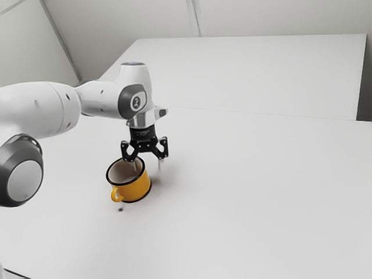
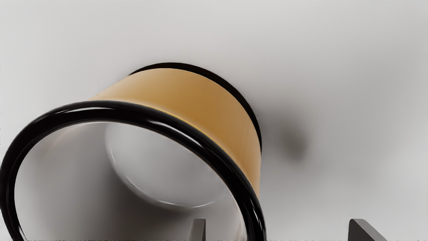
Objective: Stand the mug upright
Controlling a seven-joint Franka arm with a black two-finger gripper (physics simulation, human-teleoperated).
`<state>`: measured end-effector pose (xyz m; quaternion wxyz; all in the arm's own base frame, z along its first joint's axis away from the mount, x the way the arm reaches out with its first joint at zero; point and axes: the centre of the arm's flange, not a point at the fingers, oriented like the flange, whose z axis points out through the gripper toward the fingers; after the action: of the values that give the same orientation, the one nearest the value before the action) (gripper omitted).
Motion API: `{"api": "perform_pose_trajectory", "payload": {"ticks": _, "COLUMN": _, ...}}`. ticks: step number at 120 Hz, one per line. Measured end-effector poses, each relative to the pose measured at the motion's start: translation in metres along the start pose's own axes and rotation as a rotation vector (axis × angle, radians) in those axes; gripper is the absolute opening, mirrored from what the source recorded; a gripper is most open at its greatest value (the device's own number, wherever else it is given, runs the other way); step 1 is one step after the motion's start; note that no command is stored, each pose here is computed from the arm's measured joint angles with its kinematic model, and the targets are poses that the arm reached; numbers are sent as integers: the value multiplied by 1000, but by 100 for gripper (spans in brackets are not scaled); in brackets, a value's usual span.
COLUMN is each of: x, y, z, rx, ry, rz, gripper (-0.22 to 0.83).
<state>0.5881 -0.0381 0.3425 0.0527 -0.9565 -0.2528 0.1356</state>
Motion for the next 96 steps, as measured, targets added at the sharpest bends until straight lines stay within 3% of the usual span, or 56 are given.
{"api": "perform_pose_trajectory", "payload": {"ticks": 31, "x": 1, "y": -32, "z": -51, "rx": -113, "ry": 42, "rz": -16, "gripper": 57}}
{"api": "perform_pose_trajectory", "payload": {"ticks": 48, "x": 3, "y": -48, "z": -101, "rx": -175, "ry": 118, "rz": 15, "gripper": 59}}
{"api": "perform_pose_trajectory", "payload": {"ticks": 96, "x": -46, "y": -85, "z": -199, "rx": -183, "ry": 282, "rz": 293, "gripper": 61}}
